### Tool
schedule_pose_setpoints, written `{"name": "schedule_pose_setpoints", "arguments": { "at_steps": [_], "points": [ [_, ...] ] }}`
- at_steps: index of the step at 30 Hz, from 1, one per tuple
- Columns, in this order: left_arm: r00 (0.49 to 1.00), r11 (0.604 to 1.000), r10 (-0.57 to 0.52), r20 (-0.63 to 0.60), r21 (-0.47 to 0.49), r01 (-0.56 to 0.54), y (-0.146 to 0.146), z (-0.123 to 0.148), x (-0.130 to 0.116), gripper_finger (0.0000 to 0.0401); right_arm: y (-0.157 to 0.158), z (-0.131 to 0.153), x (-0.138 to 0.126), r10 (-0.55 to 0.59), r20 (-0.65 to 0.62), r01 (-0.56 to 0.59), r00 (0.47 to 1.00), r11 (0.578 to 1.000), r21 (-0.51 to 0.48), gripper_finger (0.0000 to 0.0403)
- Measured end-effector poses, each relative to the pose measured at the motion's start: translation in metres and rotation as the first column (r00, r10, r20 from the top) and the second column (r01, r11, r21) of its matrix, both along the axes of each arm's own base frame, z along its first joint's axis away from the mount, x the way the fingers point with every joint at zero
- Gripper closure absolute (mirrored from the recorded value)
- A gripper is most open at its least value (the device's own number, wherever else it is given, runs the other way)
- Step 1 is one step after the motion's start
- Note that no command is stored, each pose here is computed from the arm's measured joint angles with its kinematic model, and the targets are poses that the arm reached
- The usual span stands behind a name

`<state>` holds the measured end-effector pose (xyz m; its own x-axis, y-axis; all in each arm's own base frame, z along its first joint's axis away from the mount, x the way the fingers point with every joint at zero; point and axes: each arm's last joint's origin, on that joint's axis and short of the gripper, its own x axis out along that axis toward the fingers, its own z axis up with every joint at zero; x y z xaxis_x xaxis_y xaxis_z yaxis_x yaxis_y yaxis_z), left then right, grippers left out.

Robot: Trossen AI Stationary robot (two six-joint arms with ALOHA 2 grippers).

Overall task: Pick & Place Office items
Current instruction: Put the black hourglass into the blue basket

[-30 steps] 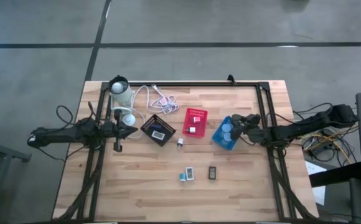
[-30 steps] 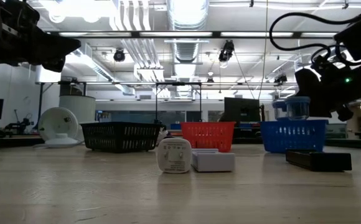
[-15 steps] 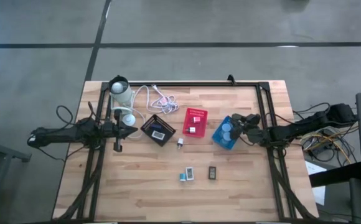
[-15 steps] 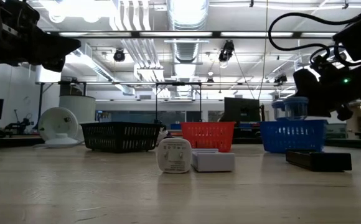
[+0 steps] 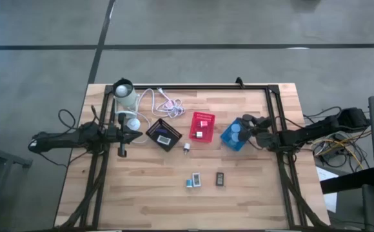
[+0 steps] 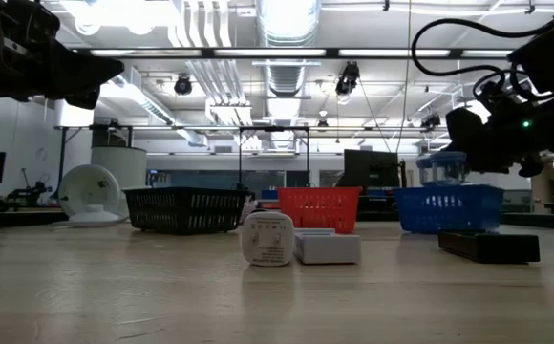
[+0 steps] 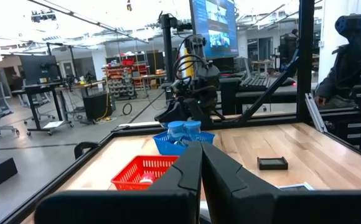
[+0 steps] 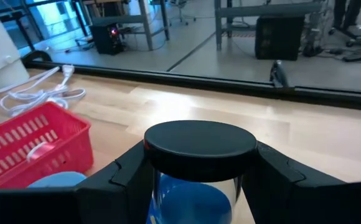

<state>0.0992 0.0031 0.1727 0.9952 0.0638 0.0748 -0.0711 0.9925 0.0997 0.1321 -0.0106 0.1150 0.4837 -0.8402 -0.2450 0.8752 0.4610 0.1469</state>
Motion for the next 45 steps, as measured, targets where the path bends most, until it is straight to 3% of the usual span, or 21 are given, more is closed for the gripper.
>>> {"name": "schedule_pose_setpoints", "arguments": {
  "at_steps": [16,20,45],
  "points": [
    [1.0,1.0,0.0,0.0,-0.001,0.0,0.0,0.0,0.0,0.0389,-0.001,-0.002,0.003,0.108,-0.029,-0.106,0.994,0.992,0.065,0.0211],
    [1.0,1.0,0.0,0.0,-0.002,0.0,0.0,0.0,0.0,0.0389,-0.001,-0.006,0.001,0.15,-0.092,-0.144,0.984,0.987,0.075,0.0203],
    [1.0,1.0,-0.001,-0.01,-0.015,0.001,0.0,-0.001,0.0,0.0389,-0.001,0.003,0.002,0.137,0.015,-0.137,0.991,0.988,0.077,0.0128]
  ]
}}
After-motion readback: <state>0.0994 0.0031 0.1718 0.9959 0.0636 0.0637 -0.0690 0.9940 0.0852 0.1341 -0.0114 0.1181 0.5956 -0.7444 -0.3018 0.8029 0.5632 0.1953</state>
